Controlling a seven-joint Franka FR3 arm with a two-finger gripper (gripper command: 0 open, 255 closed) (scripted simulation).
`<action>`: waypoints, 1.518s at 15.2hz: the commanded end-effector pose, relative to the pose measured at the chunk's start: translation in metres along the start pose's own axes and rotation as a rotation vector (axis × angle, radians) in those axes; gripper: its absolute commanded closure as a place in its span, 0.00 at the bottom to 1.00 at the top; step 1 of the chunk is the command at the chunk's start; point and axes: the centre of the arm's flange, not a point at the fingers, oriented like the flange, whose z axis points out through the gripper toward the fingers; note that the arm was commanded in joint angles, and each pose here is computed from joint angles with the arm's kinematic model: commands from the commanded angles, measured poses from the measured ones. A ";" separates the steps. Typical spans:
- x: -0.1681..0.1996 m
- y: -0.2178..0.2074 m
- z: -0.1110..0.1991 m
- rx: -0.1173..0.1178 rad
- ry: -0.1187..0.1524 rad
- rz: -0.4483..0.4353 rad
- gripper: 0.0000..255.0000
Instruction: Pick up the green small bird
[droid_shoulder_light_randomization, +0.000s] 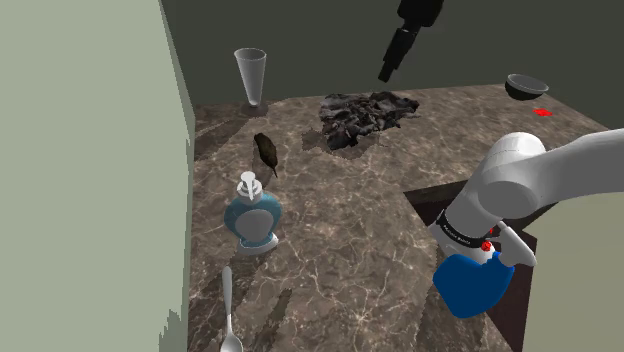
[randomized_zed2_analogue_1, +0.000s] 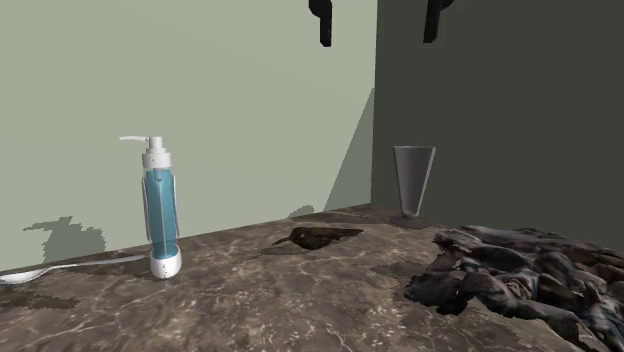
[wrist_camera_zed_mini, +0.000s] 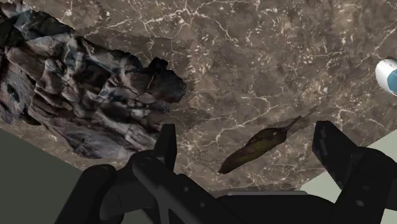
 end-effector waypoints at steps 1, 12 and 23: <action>0.000 0.000 0.000 0.000 0.000 0.000 0.00; 0.102 -0.046 0.105 0.016 -0.099 0.245 0.00; 0.201 -0.070 0.220 0.032 -0.197 0.490 0.00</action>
